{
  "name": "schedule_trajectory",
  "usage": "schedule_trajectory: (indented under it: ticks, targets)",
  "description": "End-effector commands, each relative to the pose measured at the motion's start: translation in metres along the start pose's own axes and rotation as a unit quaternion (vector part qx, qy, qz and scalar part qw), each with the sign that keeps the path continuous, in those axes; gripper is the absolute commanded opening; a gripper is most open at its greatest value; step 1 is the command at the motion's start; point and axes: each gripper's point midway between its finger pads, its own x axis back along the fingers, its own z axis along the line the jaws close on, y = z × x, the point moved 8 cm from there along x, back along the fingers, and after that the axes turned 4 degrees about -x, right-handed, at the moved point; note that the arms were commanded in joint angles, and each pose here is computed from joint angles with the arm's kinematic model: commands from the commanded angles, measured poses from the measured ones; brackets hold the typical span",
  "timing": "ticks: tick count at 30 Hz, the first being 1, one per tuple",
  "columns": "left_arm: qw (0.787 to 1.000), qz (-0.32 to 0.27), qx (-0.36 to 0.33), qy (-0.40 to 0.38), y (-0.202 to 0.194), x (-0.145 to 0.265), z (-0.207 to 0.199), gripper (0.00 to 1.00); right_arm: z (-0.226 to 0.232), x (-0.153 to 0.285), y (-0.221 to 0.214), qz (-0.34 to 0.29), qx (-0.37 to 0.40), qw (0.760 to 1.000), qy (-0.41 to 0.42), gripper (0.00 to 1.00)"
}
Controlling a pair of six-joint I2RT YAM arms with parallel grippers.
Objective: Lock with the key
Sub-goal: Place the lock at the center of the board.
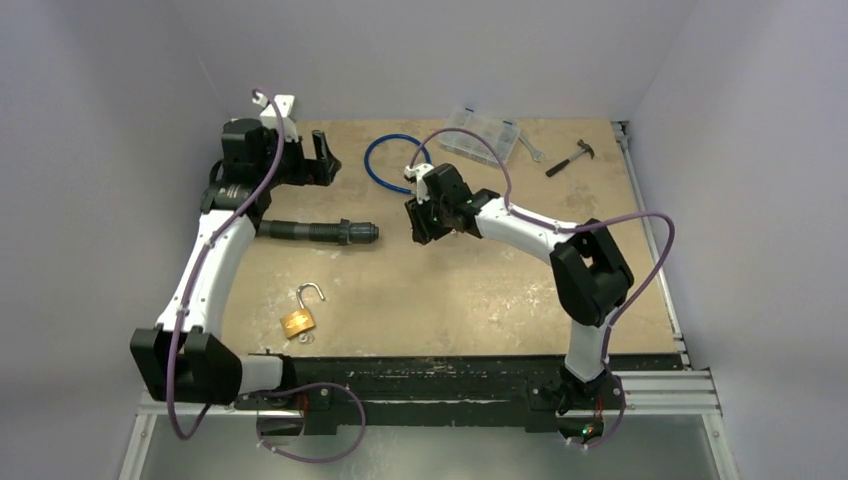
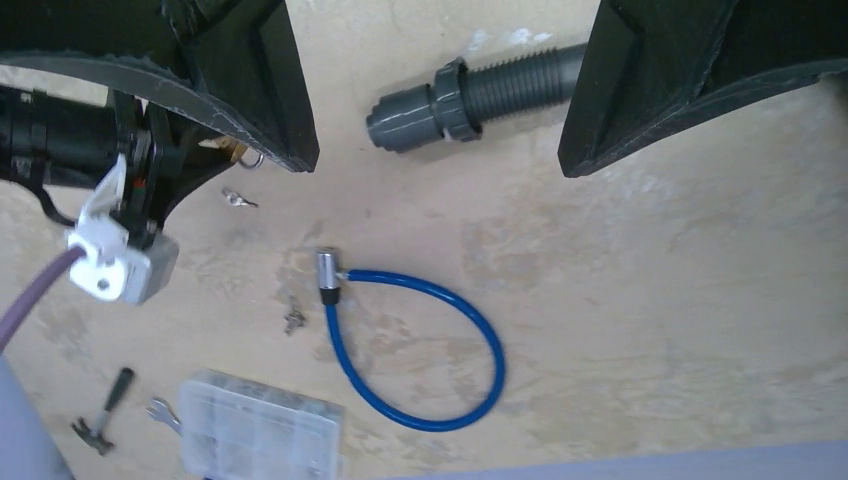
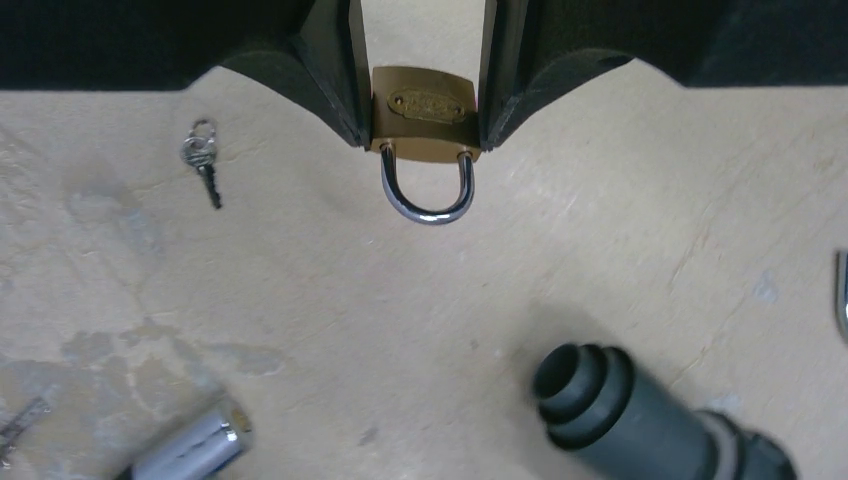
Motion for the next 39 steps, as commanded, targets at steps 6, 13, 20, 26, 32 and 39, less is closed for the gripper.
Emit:
schedule_trajectory:
  ticks: [6,13,20,26,32,39]
  targets:
    - [0.994,-0.057,-0.019,0.091,0.012,0.036,0.006,1.0,-0.012,-0.029,0.034,-0.007,-0.108,0.994,-0.031,0.3]
    - [0.997,-0.013,-0.034,0.068,-0.005,0.033,0.005,1.0,-0.026,-0.046,0.037,-0.013,-0.135,0.988,-0.075,0.29]
    - [0.995,0.051,-0.051,0.07,-0.023,0.024,0.013,1.0,-0.03,-0.056,0.027,0.009,-0.16,0.985,-0.069,0.45]
    - [0.988,0.114,-0.08,0.063,-0.036,0.017,0.02,1.0,-0.025,-0.05,0.024,0.014,-0.179,0.982,-0.054,0.61]
    - [0.97,0.192,-0.148,0.014,-0.058,0.029,0.02,1.0,-0.021,-0.022,0.039,-0.018,-0.169,0.985,-0.037,0.77]
    - [0.908,0.323,-0.255,-0.075,-0.111,0.058,0.026,1.0,-0.012,0.037,0.055,-0.103,-0.086,0.99,0.051,0.96]
